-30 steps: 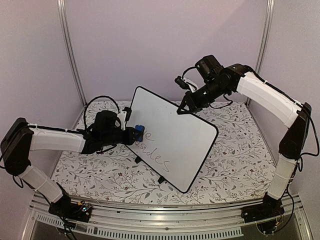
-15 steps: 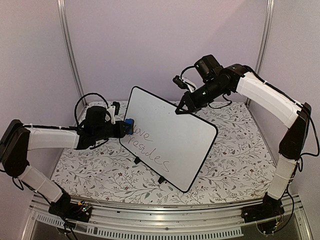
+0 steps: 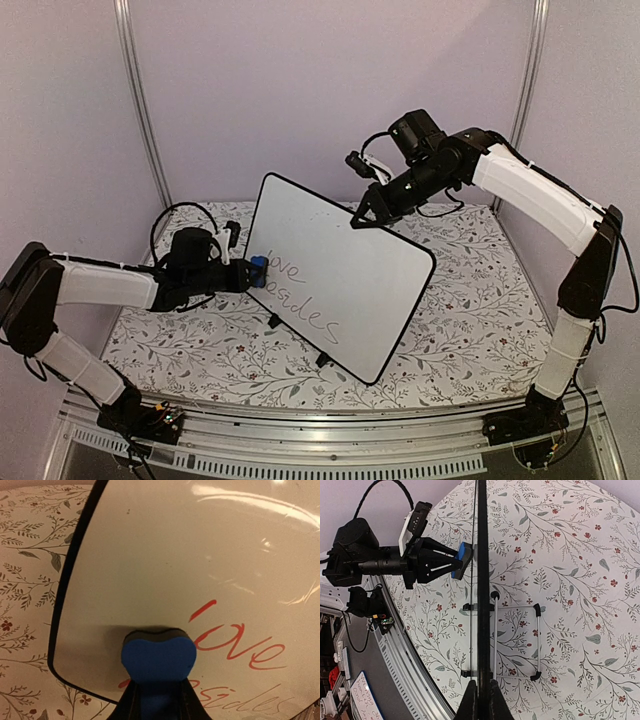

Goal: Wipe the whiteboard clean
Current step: Erase the whiteboard from the whiteboard stand.

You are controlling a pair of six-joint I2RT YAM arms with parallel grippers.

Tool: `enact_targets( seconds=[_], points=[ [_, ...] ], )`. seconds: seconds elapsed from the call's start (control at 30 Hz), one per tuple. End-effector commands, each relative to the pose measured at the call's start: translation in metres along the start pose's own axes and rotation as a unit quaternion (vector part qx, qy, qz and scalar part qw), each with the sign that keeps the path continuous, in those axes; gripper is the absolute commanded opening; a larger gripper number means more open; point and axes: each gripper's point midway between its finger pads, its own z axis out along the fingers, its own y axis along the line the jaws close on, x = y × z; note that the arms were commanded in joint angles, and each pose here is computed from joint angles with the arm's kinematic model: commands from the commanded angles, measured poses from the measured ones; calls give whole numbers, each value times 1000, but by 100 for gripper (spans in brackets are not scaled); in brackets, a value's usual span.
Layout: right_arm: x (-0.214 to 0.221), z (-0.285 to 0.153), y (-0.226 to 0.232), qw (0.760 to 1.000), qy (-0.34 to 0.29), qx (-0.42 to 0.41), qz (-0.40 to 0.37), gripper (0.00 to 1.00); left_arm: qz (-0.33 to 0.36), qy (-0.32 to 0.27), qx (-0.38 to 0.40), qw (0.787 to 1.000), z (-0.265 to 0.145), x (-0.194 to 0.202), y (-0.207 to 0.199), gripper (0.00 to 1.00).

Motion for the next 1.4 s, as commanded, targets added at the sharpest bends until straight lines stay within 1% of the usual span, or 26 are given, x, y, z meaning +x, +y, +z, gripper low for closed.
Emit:
enact_targets(
  seconds=[0.0, 0.17, 0.3, 0.6, 0.7, 0.83, 1.13, 1.27, 1.37],
  points=[
    [25, 10, 19, 998, 46, -26, -23, 0, -9, -2, 11, 1000, -7, 8, -6, 0],
    [24, 11, 19, 998, 46, -27, -24, 0, -17, 5, 10, 1000, -6, 18, -3, 0],
    [24, 10, 19, 998, 46, -26, -24, 0, -13, -1, 9, 1000, -6, 12, -4, 0],
    [25, 11, 18, 998, 47, -26, -22, 0, 15, -39, 6, 999, -1, -31, -14, 0],
    [25, 10, 18, 998, 47, -26, -23, 0, 16, -45, 4, 999, 2, -40, -14, 0],
    [24, 9, 19, 998, 46, -26, -23, 0, 3, -33, -1, 999, 3, -29, -8, 0],
    [26, 11, 18, 998, 48, -25, -22, 0, -31, 1, 6, 1000, 0, 19, 2, 0],
    [25, 12, 18, 998, 49, -26, -22, 0, -34, 4, 11, 999, 1, 24, 0, 0],
    [25, 11, 18, 998, 48, -26, -22, 0, -29, -3, 15, 999, 1, 16, -5, 0]
  ],
)
